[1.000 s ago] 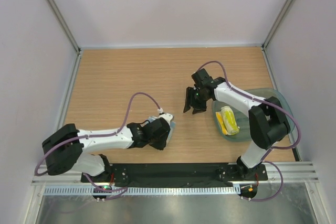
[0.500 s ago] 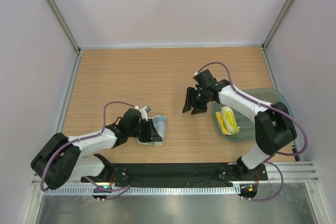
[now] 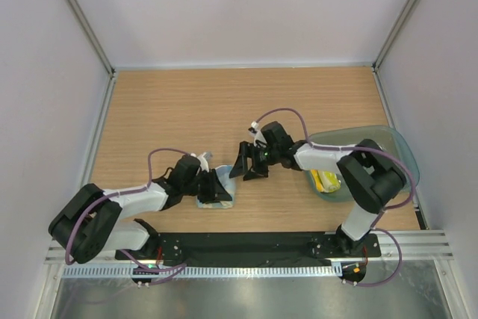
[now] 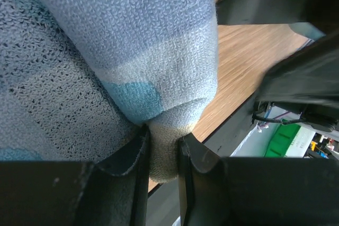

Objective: Roll the towels
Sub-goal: Roll the towel

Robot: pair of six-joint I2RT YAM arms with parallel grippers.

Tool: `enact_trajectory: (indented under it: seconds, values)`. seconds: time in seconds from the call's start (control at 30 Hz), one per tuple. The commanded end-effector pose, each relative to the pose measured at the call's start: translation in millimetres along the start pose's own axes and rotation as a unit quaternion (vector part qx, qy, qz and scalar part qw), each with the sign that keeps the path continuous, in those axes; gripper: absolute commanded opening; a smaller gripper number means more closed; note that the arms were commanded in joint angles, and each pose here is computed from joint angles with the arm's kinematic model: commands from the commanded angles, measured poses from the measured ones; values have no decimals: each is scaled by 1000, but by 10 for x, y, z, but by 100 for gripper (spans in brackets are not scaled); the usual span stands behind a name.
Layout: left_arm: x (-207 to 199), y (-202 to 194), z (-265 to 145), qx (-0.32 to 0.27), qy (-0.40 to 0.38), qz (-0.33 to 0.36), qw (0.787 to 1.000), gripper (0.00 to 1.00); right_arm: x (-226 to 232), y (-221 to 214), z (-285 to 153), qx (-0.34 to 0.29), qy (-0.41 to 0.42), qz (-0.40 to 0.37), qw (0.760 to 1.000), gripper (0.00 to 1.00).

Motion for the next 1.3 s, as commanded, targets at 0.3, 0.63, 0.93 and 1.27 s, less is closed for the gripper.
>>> enact_trajectory:
  seconds: [0.3,0.63,0.93,1.27]
  values:
    - [332,-182,1,12,58,-19,998,0,-101,43,562,-6,75,-1,997,74]
    - [275,-105,-17,15,58,8,998,0,14,104,523,-49,131,6,990,18]
    - [159,85,-91,32,110,69,991,9,-485,364,-37,-187,-147,45,970,8]
    - [9,48,191,70,134,108,983,14,-829,273,-479,-220,-313,79,921,6]
Point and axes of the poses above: each gripper's point midway between its finger pads, its own z axis out along the fingers, its own x axis along the line the jaws close on, y = z × x, the point moved 3 cm from there along -z, back along the fingers, and after that the axes turned 9 degrees about z, right-handed, at the moved point
